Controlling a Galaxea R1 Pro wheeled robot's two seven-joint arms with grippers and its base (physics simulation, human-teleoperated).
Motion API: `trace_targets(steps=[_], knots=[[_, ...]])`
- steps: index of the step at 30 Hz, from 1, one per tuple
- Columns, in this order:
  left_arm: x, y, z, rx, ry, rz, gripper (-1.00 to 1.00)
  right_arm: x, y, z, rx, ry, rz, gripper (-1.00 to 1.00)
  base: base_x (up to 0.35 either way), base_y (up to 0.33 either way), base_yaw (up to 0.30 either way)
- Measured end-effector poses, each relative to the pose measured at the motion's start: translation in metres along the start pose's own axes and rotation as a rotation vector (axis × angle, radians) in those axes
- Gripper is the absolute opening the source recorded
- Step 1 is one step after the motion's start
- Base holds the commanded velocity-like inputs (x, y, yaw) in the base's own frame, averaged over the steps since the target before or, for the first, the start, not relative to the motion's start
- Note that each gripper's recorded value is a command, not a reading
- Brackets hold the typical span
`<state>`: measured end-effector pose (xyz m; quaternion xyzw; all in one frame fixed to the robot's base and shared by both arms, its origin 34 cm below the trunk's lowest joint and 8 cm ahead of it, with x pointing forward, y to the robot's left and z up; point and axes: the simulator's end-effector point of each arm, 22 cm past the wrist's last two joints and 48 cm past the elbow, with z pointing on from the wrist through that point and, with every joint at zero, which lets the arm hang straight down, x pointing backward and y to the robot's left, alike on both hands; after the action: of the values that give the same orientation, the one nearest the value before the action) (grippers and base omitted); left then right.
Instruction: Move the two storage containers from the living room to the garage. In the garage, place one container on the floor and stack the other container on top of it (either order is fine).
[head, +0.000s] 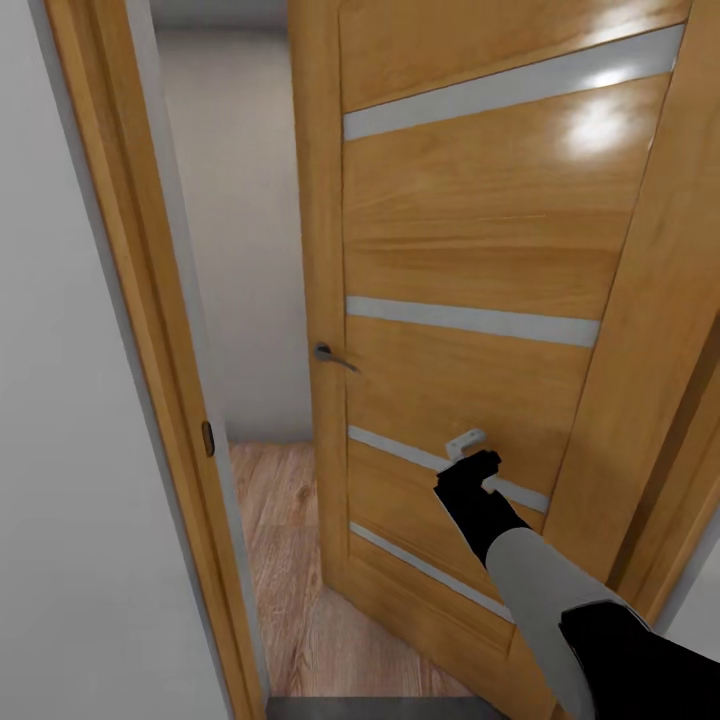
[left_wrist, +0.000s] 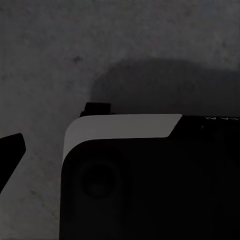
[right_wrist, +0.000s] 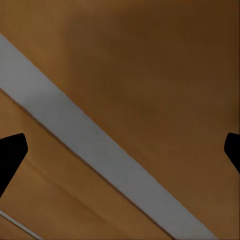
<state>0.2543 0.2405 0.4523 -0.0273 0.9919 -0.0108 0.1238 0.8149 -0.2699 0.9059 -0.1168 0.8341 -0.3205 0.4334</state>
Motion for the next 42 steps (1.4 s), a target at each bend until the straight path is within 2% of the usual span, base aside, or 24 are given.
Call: trace_targets(steps=[9,12,18,21,24,27,31,33,35,36,39,42], knots=[[0.0,0.0,0.0,-0.001,0.0,0.0,1.0,-0.001,-0.003,0.0,0.016,0.0,-0.004,1.0,0.0,0.0,0.0],[0.0,0.0,0.0,-0.001,0.0,0.0,1.0,-0.007,-0.006,-0.003,0.036,-0.015,-0.03,1.0,0.0,0.0,0.0],[0.0,0.0,0.0,0.0,0.0,-0.001,1.0,-0.016,-0.005,-0.007,0.036,-0.034,-0.027,1.0,0.0,0.0,0.0],[0.001,0.0,0.0,-0.001,0.001,-0.001,1.0,-0.024,0.002,-0.01,0.02,-0.056,-0.014,1.0,0.0,0.0,0.0],[0.001,0.001,0.0,-0.001,0.002,0.001,1.0,-0.044,0.02,-0.021,-0.018,-0.116,0.016,1.0,0.0,0.0,0.0],[0.001,0.001,0.0,-0.001,0.003,0.001,1.0,-0.056,0.045,-0.028,-0.111,-0.159,0.031,1.0,0.0,0.0,0.0],[0.001,0.001,0.0,-0.001,0.003,0.002,1.0,-0.066,0.088,-0.038,-0.311,-0.206,0.045,1.0,0.0,0.0,0.0],[0.001,0.001,0.0,-0.001,0.003,0.002,1.0,-0.066,0.11,-0.046,-0.411,-0.22,0.068,1.0,0.0,0.0,0.0],[0.001,0.001,0.0,-0.001,0.003,0.002,1.0,-0.066,0.125,-0.053,-0.482,-0.227,0.093,1.0,0.0,0.0,0.0],[0.002,0.001,0.0,-0.001,0.004,0.002,1.0,-0.066,0.139,-0.06,-0.546,-0.236,0.113,1.0,0.0,0.0,0.0],[0.002,0.001,0.0,-0.001,0.004,0.002,1.0,-0.064,0.159,-0.072,-0.643,-0.246,0.131,1.0,0.0,0.0,0.0],[0.002,0.001,0.0,-0.001,0.005,0.002,1.0,-0.046,0.193,-0.091,-0.778,-0.244,0.142,1.0,0.0,0.0,0.0]])
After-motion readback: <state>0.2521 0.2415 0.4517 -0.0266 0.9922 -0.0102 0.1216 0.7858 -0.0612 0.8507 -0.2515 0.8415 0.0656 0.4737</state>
